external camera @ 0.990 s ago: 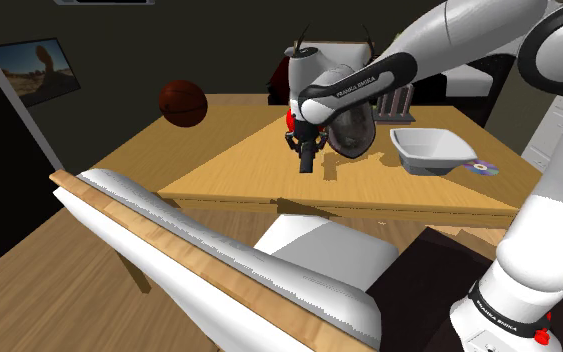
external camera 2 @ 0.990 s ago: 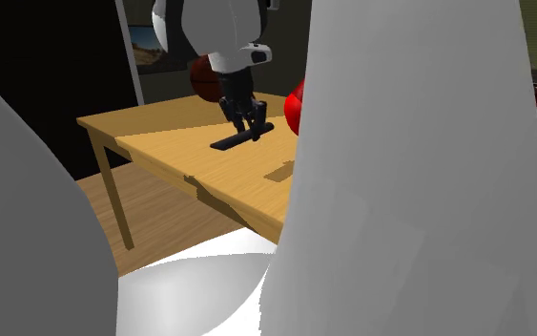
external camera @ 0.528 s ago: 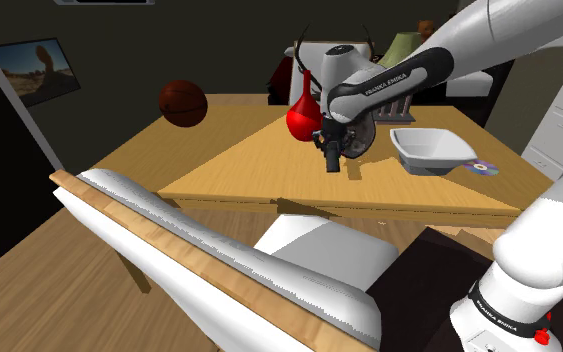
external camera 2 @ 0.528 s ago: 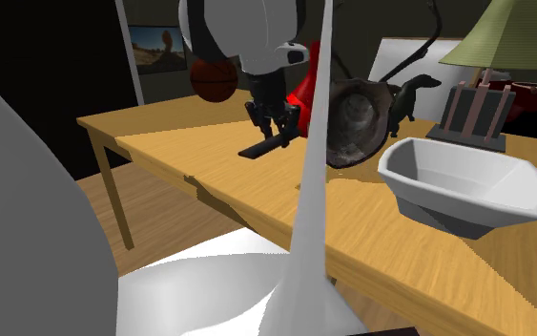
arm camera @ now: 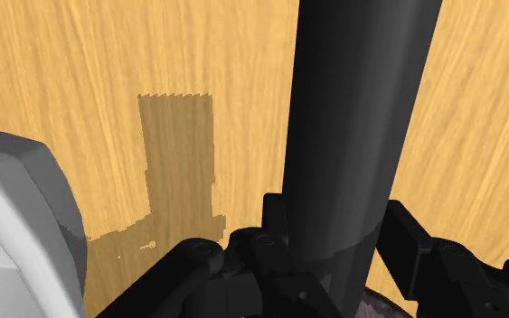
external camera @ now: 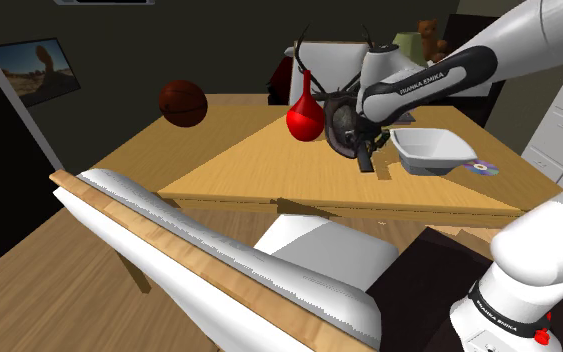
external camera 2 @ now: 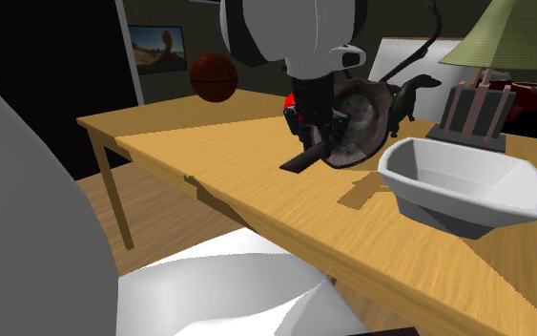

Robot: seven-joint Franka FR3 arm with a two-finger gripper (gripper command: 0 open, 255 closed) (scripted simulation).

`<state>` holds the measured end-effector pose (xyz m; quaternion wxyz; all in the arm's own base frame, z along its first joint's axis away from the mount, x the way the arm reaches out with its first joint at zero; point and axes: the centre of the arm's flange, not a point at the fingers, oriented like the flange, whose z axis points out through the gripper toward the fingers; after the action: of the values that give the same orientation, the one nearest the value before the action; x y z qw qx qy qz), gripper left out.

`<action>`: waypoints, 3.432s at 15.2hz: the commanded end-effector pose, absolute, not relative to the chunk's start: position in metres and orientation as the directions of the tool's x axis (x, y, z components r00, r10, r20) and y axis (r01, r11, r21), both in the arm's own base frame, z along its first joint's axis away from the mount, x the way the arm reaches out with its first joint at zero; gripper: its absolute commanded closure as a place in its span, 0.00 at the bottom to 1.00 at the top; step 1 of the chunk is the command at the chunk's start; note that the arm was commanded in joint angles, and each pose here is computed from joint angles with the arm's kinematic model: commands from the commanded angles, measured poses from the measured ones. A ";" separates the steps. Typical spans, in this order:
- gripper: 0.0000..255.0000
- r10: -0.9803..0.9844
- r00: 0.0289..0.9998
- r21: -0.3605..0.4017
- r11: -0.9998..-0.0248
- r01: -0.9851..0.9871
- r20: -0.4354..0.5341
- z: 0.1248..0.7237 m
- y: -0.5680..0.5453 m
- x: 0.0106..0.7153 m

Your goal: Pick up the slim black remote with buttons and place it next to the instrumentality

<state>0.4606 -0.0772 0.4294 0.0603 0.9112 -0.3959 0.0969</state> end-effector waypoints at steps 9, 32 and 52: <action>1.00 -0.709 0.669 0.033 -0.681 -0.732 0.224 0.430 -0.174 0.370; 1.00 -0.709 0.669 0.033 -0.681 -0.732 0.224 0.431 -0.395 0.163; 1.00 -0.709 0.669 0.033 -0.681 -0.732 0.224 0.395 -0.518 0.048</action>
<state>0.0498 -0.5194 0.4041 0.0629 0.9112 -0.3944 0.1007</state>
